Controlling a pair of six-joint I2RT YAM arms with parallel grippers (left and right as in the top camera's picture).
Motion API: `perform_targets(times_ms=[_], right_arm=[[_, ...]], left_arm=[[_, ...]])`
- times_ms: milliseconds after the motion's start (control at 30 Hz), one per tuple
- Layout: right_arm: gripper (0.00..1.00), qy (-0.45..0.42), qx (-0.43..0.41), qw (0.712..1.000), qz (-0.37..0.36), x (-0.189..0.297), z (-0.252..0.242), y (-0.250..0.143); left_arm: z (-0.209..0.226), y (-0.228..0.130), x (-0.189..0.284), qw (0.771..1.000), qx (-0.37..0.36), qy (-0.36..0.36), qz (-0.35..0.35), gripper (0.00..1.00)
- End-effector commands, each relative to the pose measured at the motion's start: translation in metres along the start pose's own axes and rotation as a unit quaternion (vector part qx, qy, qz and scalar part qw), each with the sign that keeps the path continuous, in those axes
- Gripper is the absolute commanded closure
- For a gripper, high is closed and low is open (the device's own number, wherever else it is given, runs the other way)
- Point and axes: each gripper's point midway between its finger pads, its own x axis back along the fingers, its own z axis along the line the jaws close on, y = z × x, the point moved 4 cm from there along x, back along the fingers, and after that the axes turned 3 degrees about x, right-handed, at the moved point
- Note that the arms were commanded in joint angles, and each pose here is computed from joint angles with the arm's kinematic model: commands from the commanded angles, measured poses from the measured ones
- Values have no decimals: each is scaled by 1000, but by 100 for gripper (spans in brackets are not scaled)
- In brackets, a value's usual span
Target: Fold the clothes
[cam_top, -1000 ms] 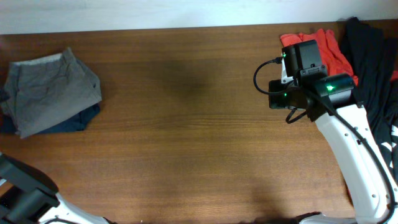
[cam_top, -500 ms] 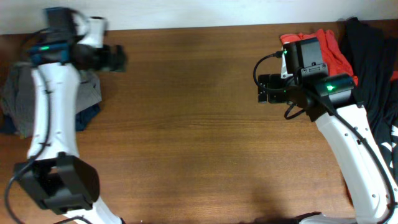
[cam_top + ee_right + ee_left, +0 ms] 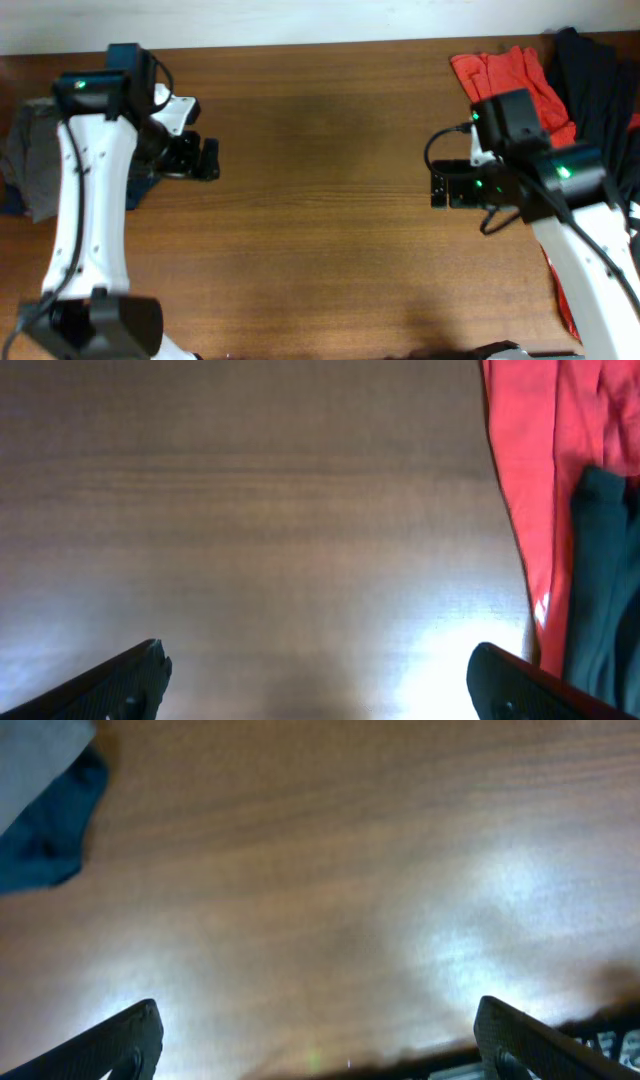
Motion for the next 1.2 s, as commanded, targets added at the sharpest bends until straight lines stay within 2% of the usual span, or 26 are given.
perform_targets(times_ms=[0,133,267,367,467,600,833,1167], right_arm=[[0,11,-39,999,-34,26,-8,-23],[1,2,-57,989,-140,49,-24,-47],[1,23,-51,954,-294,57,-33,-71],[1,-2,-70,937,-342,45,-44,-79],[1,-9,-69,941,-332,25,-46,-90],[1,-14,-66,948,-312,10,-45,-94],[1,-17,-65,950,-304,3,-45,-95],[1,-21,-64,954,-293,1,-47,-101]], left_arm=[[-7,-24,42,998,5,9,-62,1],[-14,-53,78,978,-19,24,-207,1],[-14,-91,95,925,-49,65,-371,1],[-15,-109,93,892,-56,73,-442,1],[-17,-127,89,874,-60,75,-476,1],[-17,-143,82,881,-59,74,-463,1],[-15,-163,58,915,-51,69,-395,1],[-15,-189,34,946,-42,61,-314,1]])
